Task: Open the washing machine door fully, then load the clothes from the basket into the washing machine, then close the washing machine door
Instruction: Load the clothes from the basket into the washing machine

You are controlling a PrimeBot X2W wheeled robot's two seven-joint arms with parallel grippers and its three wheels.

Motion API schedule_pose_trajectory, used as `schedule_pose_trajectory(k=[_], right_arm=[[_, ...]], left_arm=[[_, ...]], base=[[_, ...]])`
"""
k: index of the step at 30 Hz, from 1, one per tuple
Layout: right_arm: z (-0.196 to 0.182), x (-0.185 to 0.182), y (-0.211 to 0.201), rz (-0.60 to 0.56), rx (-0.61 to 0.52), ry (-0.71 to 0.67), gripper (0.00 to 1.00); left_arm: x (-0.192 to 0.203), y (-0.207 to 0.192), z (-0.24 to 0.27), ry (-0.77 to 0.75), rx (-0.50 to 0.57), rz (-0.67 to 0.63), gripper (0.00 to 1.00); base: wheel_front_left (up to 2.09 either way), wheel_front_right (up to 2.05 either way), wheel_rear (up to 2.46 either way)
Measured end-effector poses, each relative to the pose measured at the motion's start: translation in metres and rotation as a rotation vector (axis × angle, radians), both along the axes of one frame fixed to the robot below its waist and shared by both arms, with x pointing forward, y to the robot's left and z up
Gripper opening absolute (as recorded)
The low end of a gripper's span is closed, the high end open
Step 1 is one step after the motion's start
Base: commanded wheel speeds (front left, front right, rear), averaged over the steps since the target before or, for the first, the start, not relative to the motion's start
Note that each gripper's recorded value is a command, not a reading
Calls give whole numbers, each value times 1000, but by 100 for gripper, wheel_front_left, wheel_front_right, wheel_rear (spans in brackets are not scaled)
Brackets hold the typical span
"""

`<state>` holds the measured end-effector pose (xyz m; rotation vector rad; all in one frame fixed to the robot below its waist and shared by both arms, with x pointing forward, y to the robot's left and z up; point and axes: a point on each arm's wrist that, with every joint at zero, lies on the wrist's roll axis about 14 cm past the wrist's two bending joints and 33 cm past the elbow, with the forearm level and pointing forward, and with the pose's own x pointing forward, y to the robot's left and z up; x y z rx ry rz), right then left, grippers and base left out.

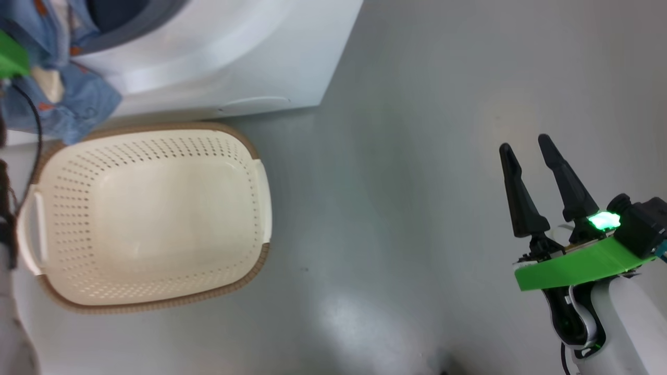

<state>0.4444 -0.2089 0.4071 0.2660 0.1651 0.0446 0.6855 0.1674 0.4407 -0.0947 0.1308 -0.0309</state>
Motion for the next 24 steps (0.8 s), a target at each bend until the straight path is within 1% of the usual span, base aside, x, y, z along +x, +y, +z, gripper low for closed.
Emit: schedule_pose_trajectory(k=[6,13,17,22,24], right_arm=[[-9,4,-5,-16,-9,19,100],[-14,-5,-18,-52,-26,48,100],[-17,-7,-21,-60,-31,58,100],[-21,-7,-20,-63,-29,65,100],[-20,-4,-19,-60,-28,59,100]], left_arm=[[27,-5,-17,41,34,-7,0],[52,-24,-1,-57,36,-35,0],[63,-33,23,-148,41,-66,0],[69,-38,94,-394,46,-77,0],[66,-37,110,-459,48,-65,0]], base=[[0,0,0],[0,0,0],[0,0,0],[0,0,0],[0,0,0]])
